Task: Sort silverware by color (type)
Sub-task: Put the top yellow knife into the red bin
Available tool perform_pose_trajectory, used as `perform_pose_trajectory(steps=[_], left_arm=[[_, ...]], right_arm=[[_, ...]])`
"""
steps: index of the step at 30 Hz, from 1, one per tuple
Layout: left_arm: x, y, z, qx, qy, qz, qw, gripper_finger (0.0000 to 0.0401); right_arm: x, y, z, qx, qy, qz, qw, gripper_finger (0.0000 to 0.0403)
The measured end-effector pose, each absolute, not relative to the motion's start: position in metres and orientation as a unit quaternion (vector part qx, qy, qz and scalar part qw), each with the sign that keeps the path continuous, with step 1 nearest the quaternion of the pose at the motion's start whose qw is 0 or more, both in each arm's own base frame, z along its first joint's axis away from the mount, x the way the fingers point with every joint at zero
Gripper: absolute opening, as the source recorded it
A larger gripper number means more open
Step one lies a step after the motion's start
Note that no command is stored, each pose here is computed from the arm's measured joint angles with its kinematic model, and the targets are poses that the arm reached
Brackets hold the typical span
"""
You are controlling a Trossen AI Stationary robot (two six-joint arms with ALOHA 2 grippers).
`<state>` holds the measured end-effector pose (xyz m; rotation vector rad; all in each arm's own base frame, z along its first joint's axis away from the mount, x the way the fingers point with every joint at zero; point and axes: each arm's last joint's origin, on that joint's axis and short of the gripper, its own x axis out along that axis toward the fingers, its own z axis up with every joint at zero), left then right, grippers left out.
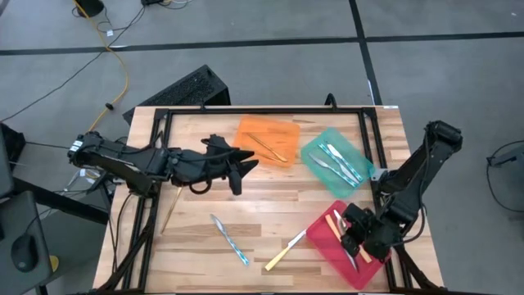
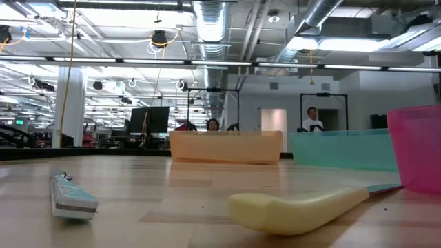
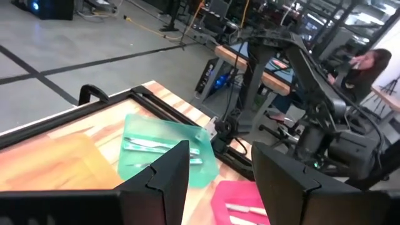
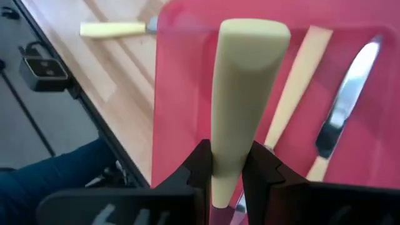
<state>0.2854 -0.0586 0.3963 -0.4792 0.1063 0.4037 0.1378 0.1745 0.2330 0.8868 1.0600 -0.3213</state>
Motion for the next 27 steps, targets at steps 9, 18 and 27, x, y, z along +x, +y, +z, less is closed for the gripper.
perform_pose_trajectory(steps=[9,18,27], left_arm=[[0.285,-0.057,0.397,-0.225,0.044,0.216,0.949,0.0155],[0.285,-0.057,0.398,-0.218,0.043,0.219,0.95,0.0155],[0.286,-0.057,0.397,-0.238,0.046,0.2,0.949,0.0155]], right_arm=[[0.137,0.169,0.215,0.408,0.513,-0.153,0.74,0.0064],[0.136,0.163,0.193,0.412,0.539,-0.148,0.719,0.0085],[0.14,0.154,0.188,0.398,0.528,-0.171,0.73,0.0094]])
